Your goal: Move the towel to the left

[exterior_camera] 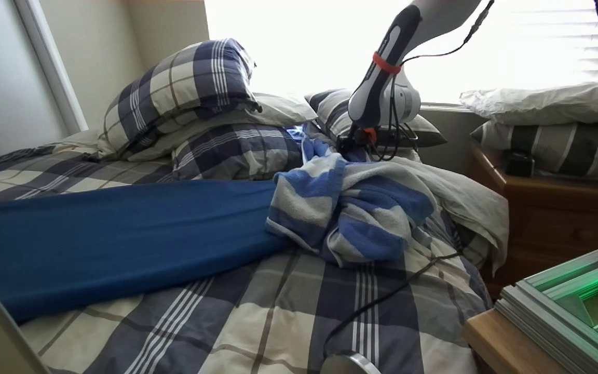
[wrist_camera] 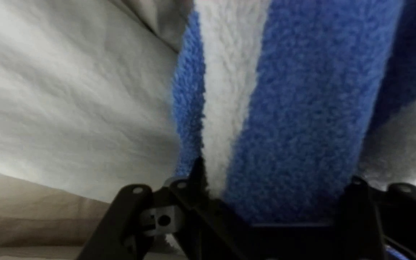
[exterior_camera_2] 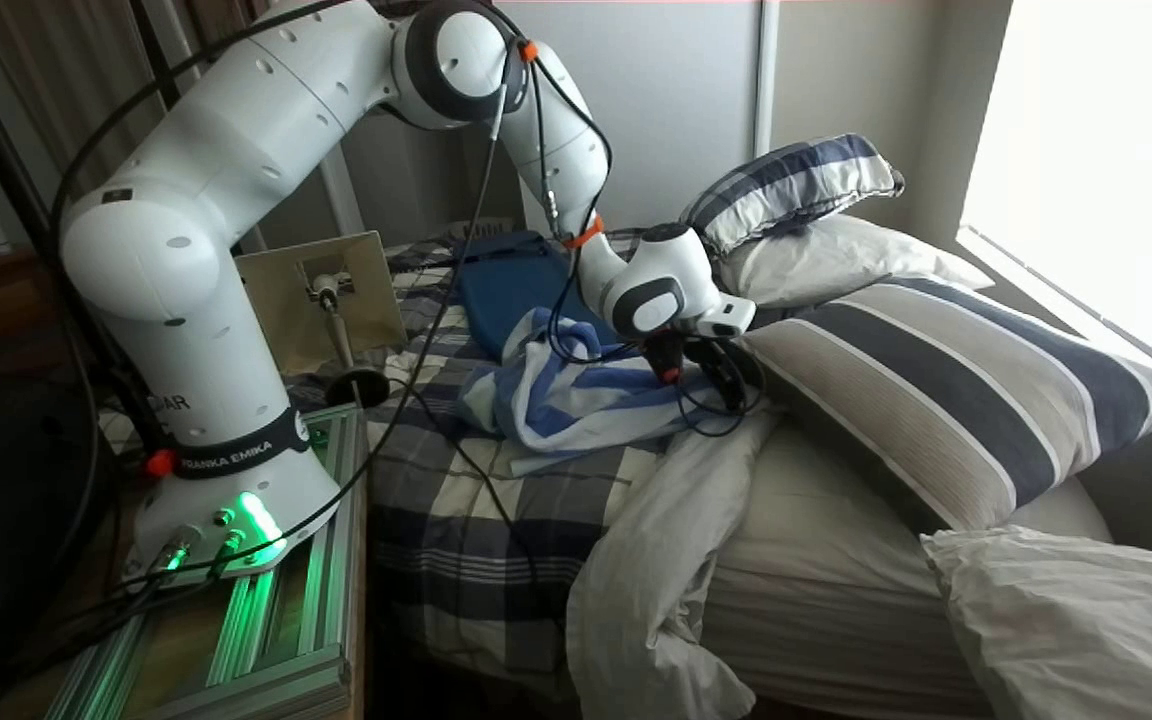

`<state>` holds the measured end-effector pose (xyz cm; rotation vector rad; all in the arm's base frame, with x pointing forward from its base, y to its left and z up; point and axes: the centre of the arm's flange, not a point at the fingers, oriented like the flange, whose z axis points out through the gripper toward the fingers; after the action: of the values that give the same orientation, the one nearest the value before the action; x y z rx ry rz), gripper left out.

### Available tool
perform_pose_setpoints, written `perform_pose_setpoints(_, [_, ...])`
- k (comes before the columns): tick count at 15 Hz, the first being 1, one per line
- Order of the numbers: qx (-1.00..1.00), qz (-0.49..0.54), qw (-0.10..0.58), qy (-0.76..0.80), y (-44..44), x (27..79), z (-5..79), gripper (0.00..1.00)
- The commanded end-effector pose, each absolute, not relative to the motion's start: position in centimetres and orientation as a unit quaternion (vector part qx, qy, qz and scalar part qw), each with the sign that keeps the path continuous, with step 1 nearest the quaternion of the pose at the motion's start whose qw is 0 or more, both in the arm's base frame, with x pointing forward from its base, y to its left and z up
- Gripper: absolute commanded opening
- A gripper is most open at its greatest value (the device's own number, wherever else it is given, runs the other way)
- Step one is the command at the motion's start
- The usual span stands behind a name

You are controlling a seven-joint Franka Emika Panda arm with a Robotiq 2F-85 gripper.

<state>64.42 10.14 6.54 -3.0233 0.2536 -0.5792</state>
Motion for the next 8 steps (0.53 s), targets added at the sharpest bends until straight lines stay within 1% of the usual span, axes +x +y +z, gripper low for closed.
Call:
perform_pose_setpoints(1, [-0.977,-0.188,0.024,0.096,12.2,65.1,7.1,0.39])
perform_pose_setpoints(6, [-0.983,-0.146,-0.032,0.110,13.2,62.6,10.5,0.04])
perform_pose_setpoints(7, [-0.984,-0.133,-0.040,0.113,13.4,61.7,11.5,0.00])
perform_pose_setpoints(8, [-0.984,-0.125,-0.057,0.111,13.5,60.8,12.1,0.00])
